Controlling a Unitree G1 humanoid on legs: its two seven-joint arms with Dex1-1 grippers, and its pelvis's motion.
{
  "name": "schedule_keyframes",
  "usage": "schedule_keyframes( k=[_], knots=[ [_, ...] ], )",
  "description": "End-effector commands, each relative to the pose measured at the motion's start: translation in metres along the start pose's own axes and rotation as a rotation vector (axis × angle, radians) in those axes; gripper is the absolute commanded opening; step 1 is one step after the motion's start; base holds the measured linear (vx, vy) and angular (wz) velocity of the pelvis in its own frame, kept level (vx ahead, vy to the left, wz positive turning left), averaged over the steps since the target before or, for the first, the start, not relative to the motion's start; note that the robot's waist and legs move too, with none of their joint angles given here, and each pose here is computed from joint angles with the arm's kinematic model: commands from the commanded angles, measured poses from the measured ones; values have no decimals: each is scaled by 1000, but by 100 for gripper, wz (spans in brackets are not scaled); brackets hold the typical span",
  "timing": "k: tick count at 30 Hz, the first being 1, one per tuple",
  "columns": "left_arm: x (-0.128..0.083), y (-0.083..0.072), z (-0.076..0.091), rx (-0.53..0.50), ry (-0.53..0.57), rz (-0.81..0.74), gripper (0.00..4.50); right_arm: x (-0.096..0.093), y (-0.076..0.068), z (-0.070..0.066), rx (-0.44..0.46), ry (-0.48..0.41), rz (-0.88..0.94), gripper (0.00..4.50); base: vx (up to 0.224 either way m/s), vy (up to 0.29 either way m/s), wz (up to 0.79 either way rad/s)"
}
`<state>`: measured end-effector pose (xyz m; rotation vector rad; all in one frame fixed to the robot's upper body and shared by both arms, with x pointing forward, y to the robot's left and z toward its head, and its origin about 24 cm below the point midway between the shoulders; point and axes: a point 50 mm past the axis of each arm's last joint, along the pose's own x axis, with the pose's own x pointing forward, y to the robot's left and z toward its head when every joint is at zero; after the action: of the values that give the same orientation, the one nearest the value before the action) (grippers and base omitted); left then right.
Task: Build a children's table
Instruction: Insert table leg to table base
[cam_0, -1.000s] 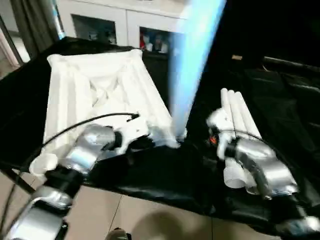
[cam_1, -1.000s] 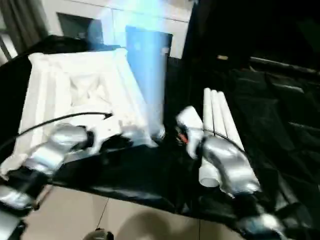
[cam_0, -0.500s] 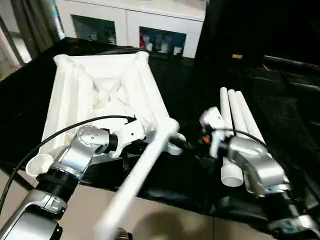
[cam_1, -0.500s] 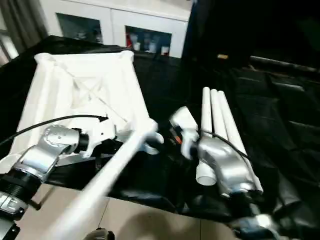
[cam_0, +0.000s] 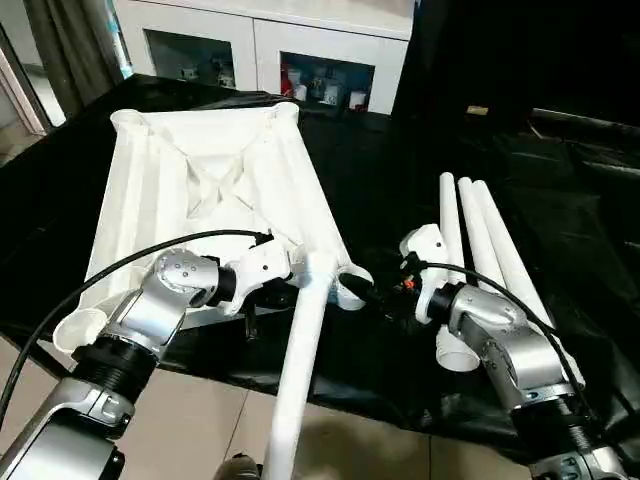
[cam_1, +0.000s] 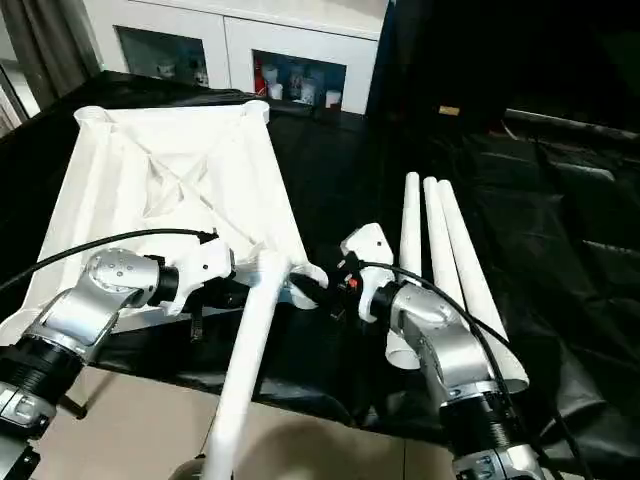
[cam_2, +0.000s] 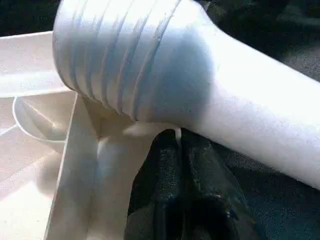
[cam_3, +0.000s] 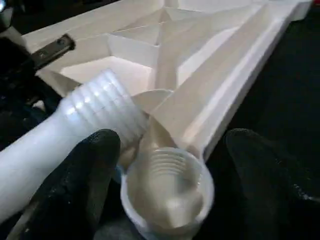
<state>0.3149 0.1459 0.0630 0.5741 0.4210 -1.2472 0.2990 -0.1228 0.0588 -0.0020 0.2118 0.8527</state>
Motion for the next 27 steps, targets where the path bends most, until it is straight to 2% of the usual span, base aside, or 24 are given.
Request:
schedule_keyframes(
  k=[1, 5, 6, 8, 13, 15, 17, 19, 23, 24, 27],
  knots=[
    [7, -5, 3, 32, 22, -28, 0, -2, 0, 6, 10, -27, -11, 384, 0, 0, 0],
    [7, -4, 3, 35, 27, -26, 0, 0, 0, 9, 43, -51, -32, 384, 0, 0, 0],
    [7, -4, 2, 36, 29, -25, 0, 1, 0, 13, 96, -77, -37, 401, 0, 0, 0],
    [7, -4, 2, 38, 33, -25, 0, 2, 3, 17, 128, -70, -9, 417, 0, 0, 0],
    [7, -4, 0, 43, 41, -21, 0, 4, 14, 16, 220, 50, 48, 442, 0, 0, 0],
    [7, -4, 0, 43, 42, -19, 0, 5, 20, 15, 291, 102, 62, 442, 0, 0, 0],
    [7, -3, 0, 44, 42, -17, 0, 7, 25, 17, 324, 102, 90, 442, 0, 0, 0],
    [8, -3, 0, 47, 46, -18, 0, 9, 28, 19, 398, 115, 78, 442, 0, 0, 0],
    [9, -3, -1, 51, 50, -19, 0, 9, 33, 17, 459, 156, 93, 442, 0, 0, 0],
    [9, -4, -2, 53, 55, -20, 0, 9, 37, 16, 499, 168, 119, 442, 0, 0, 0],
    [9, -4, -2, 55, 58, -20, 0, 7, 39, 12, 516, 216, 118, 442, 0, 0, 0]
  ],
)
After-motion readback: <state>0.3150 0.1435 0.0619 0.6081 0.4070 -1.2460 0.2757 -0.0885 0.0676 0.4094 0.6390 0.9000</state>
